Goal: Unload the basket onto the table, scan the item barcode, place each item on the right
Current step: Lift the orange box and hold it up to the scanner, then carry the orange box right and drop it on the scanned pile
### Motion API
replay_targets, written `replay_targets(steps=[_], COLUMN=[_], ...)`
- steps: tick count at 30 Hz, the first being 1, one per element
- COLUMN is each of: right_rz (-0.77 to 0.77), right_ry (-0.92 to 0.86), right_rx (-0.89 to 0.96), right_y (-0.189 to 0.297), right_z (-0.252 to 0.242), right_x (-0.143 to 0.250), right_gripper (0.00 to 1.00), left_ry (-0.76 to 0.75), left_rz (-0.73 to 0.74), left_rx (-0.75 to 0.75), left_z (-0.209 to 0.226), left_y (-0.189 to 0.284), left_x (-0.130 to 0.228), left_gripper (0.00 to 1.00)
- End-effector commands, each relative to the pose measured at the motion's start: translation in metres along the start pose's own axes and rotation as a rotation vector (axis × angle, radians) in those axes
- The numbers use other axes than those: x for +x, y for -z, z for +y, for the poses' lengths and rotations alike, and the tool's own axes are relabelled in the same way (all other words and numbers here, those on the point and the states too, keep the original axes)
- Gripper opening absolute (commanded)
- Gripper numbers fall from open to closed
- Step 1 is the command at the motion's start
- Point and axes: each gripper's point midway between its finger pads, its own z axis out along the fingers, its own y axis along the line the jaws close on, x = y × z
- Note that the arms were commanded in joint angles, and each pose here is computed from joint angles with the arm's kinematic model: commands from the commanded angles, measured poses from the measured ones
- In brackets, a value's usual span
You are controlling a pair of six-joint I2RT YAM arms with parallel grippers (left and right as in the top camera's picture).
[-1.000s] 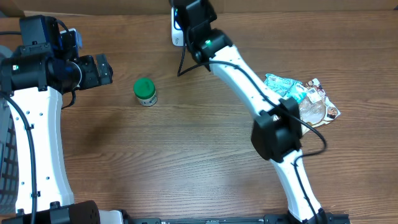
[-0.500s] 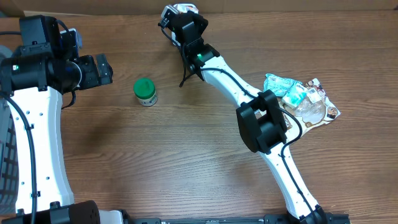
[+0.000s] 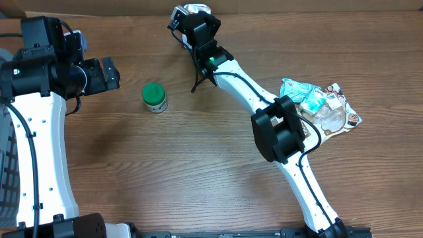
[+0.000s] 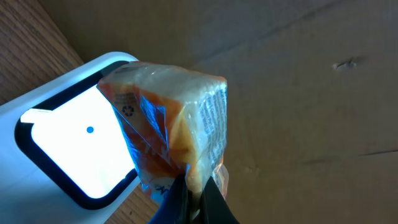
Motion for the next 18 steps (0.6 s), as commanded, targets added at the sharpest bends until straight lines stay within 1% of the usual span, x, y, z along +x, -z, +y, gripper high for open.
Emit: replay_targets(steps=[1,4,6,8,10,12,15,18], right_rz=[-0.027,-0.052,-0.069,-0.09,-0.117,-0.125,-0.045,0.146], right_ry=[-0.152,-0.246,-0.361,-0.52,-0.655,-0.741,-0.9,-0.984], right_rx=[0.018,-0.044,-0.102,-0.191,-0.326,-0.451,-0.633,-0.692], right_y=[0.014,0.031,0.049,0.074,0.106,0.134,0.177,0.199], right_z=[-0.027,-0.041,-0.056,-0.072,-0.086,-0.096,-0.109,-0.112], right_x=[-0.016,-0.027,-0.037,-0.05,-0.063,-0.069,-0.056,-0.014], right_gripper=[0.04,0.04,0.04,0.04,0.04,0.04,0.04,0.04], left_ry=[0.018,0.018,0.018,0.018,0.018,0.018,0.018,0.018], left_rz=[-0.024,-0.024,-0.024,-0.024,-0.024,-0.024,-0.024,-0.024], left_rx=[-0.003,-0.003,-0.003,-0.003,-0.003,-0.003,-0.003,-0.003], left_z=[0.002,0.002,0.002,0.002,0.002,0.002,0.002,0.002], left_y=[0.007,0.007,0.007,0.007,0.007,0.007,0.007,0.007], left_x=[-0.005,-0.005,-0.005,-0.005,-0.005,-0.005,-0.005,-0.005], left_gripper=[1.0,1.0,1.0,1.0,0.99,1.0,0.99,1.0])
